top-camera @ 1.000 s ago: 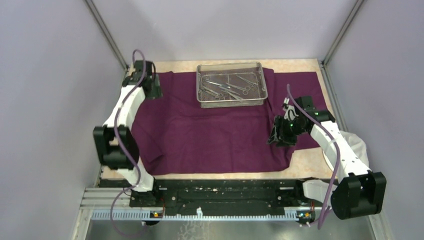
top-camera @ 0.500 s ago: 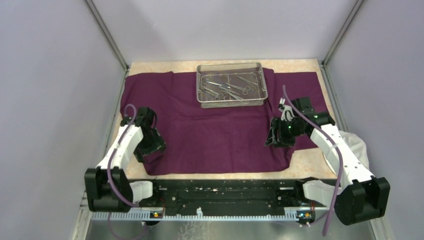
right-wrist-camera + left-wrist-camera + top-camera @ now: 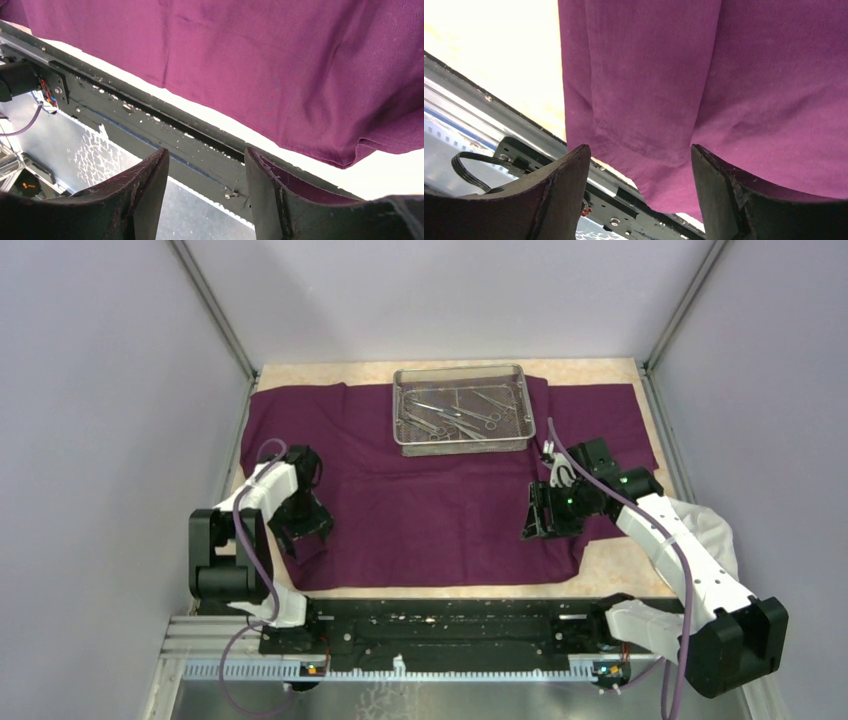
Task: Open and lay out the surgical kit
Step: Open the surgical kit at the center of the board.
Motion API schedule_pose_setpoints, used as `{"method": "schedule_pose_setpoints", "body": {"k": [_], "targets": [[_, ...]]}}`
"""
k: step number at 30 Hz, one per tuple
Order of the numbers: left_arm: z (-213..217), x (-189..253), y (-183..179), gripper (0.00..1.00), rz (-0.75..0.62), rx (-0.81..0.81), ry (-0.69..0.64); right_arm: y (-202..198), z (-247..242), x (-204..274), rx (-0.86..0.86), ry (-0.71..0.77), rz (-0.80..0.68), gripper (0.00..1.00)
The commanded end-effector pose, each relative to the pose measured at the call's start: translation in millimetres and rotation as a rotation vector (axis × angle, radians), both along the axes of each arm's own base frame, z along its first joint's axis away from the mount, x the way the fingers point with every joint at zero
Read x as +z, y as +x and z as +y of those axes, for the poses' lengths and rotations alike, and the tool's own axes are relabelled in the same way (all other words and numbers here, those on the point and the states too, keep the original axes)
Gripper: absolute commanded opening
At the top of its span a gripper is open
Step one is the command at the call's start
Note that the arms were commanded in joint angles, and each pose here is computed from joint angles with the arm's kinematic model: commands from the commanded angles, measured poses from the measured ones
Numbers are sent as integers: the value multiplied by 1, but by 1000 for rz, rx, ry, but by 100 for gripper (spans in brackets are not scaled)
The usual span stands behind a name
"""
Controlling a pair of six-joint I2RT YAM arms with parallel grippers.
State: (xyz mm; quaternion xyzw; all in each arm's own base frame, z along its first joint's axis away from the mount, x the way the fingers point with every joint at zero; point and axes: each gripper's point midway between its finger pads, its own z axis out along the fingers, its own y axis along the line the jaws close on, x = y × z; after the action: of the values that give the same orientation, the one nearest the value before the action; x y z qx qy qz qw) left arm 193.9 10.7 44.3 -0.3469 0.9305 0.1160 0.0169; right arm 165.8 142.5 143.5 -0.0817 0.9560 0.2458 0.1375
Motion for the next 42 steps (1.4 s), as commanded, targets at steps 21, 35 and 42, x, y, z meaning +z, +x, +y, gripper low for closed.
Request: {"method": "schedule_pose_setpoints", "body": {"k": [21,35,42], "targets": [[138,72,-28,32,-58,450,360,16,1,11,5,-10,-84,58],[172,137,-11,80,-448,399,526,19,-1,4,-4,-45,-40,60],[140,64,35,90,-439,210,226,22,7,2,4,-22,11,58]]}}
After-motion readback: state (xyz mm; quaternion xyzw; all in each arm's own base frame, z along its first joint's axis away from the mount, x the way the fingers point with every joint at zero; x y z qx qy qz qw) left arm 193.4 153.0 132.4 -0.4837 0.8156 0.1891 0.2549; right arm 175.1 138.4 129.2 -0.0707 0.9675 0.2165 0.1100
